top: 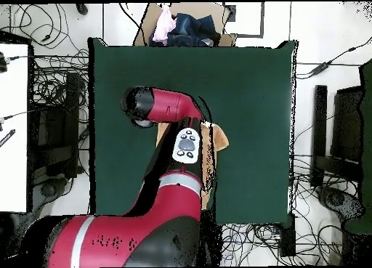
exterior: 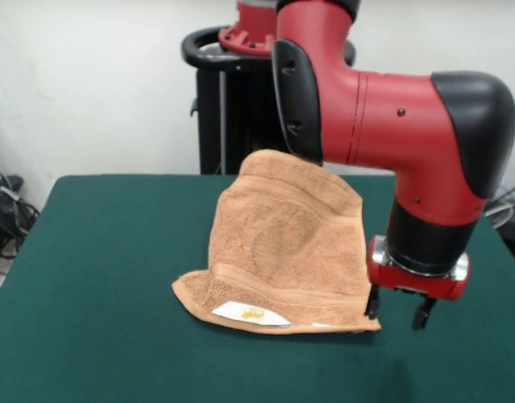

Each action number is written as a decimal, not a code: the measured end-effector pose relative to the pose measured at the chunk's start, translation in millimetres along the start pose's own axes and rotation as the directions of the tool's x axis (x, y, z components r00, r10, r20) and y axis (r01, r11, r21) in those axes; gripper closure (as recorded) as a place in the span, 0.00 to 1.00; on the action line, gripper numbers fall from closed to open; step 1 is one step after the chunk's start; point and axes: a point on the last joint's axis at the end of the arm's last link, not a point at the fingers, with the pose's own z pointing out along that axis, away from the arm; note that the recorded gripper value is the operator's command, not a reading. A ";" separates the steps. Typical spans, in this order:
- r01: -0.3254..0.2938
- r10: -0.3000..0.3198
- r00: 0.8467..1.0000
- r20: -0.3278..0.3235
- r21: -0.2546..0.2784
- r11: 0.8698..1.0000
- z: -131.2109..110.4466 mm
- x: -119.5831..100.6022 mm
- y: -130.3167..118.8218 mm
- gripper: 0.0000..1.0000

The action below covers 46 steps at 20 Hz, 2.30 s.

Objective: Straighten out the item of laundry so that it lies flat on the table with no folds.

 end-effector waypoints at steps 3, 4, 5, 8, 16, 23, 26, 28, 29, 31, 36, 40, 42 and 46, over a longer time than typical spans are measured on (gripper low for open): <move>0.016 -0.016 1.000 0.006 0.010 1.000 -9.3 2.8 8.0 0.00; 0.020 -0.021 1.000 0.007 0.016 1.000 -11.8 3.9 9.7 0.00; 0.023 -0.023 1.000 0.006 0.027 0.999 -15.9 6.3 11.7 0.00; -0.020 0.021 1.000 -0.020 0.038 0.999 -28.4 16.4 23.2 0.00; -0.376 0.374 0.915 -0.150 0.015 0.927 -36.9 51.3 45.0 0.00; -0.654 0.647 0.724 -0.237 0.059 0.754 -31.6 74.4 36.8 0.00; -0.685 0.680 0.690 -0.249 0.079 0.724 -28.1 81.0 32.2 0.00; -0.697 0.695 0.671 -0.259 0.099 0.710 -23.0 86.9 22.9 0.00; -0.701 0.699 0.665 -0.262 0.104 0.706 -21.7 87.6 18.9 0.00; -0.708 0.707 0.655 -0.266 0.111 0.698 -19.9 87.7 12.1 0.00; -0.721 0.719 0.644 -0.262 0.106 0.685 -18.8 76.1 -2.4 0.00; -0.721 0.719 0.649 -0.250 0.101 0.686 -18.6 61.6 -14.4 0.00; -0.717 0.715 0.654 -0.246 0.101 0.690 -19.7 53.5 -21.1 0.00; -0.716 0.717 0.650 -0.251 0.112 0.689 -24.0 43.4 -40.3 0.00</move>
